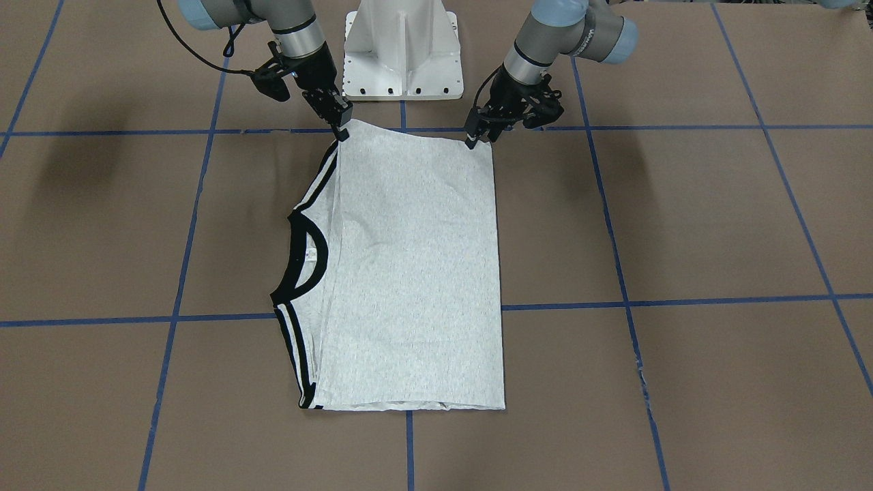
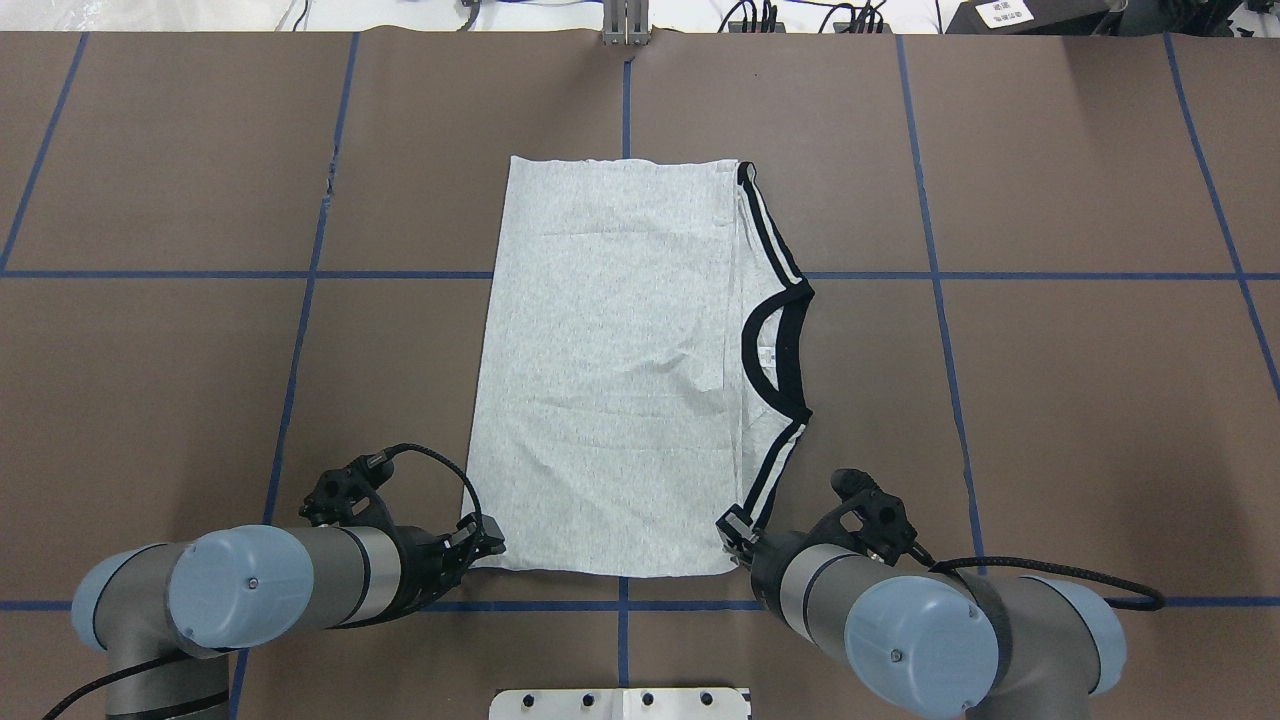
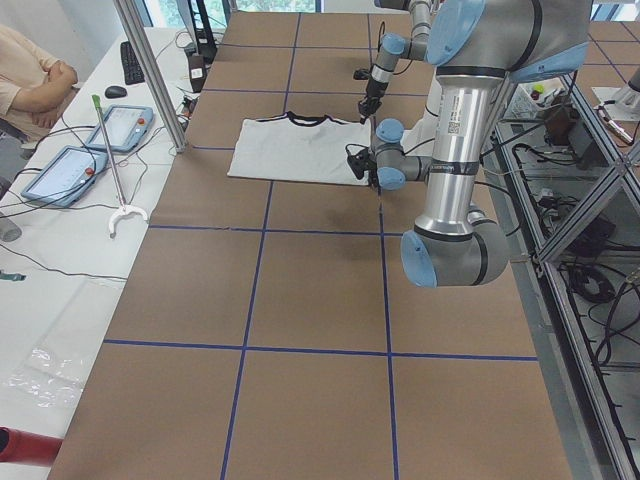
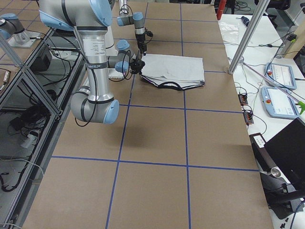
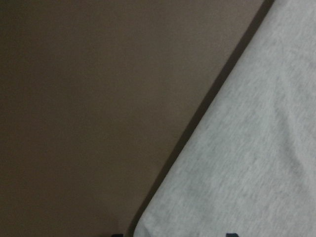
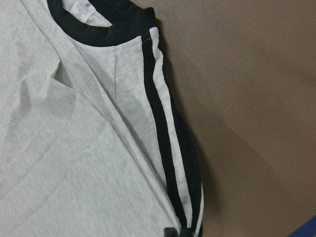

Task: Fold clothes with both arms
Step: 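Grasp the near edge of the folded shirt with both grippers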

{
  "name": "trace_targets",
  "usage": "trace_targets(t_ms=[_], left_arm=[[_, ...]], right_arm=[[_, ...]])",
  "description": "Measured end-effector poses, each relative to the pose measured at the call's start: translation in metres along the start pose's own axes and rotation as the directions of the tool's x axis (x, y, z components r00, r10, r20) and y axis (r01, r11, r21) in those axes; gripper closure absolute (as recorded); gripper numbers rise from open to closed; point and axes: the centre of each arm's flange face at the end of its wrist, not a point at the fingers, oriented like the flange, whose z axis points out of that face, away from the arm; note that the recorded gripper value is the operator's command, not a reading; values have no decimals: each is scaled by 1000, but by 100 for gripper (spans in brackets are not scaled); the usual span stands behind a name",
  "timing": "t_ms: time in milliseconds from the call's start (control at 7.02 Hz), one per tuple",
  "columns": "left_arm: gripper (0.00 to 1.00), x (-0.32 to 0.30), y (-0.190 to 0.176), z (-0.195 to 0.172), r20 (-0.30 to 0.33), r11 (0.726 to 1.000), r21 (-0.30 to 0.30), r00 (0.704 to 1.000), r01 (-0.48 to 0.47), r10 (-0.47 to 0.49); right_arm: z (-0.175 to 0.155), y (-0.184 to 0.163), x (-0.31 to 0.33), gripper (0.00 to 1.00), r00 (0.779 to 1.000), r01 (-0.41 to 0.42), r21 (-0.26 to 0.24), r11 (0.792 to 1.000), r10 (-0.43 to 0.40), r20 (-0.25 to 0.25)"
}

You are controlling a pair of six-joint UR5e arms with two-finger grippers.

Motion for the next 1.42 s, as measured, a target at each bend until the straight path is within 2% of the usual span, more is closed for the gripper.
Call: trace_targets(t_ms=[142,427,570,712,1424], left_arm=[[67,2,0,-4,-5,1000,1,1000,2,-2],[32,4,1,-8,12,1000,11,1000,2,-2],[27,3,1,-7,25,1000,16,1000,2,-2],[24,2,2,-7,32,1000,17,999,1,-1],[29,2,0,-3,42,1000,23,999,-3,2]], right_arm=[[-1,0,-1,100,1000,-1,-1,1000,1,2],[-3,0,-2,100,1000,-2,-3,1000,2,5],[-3,0,-2,100,1000,-2,-3,1000,2,5],[-3,0,-2,100,1000,-2,-2,1000,2,5],[-1,-3,3,100,1000,1,6,1000,-1,-1]])
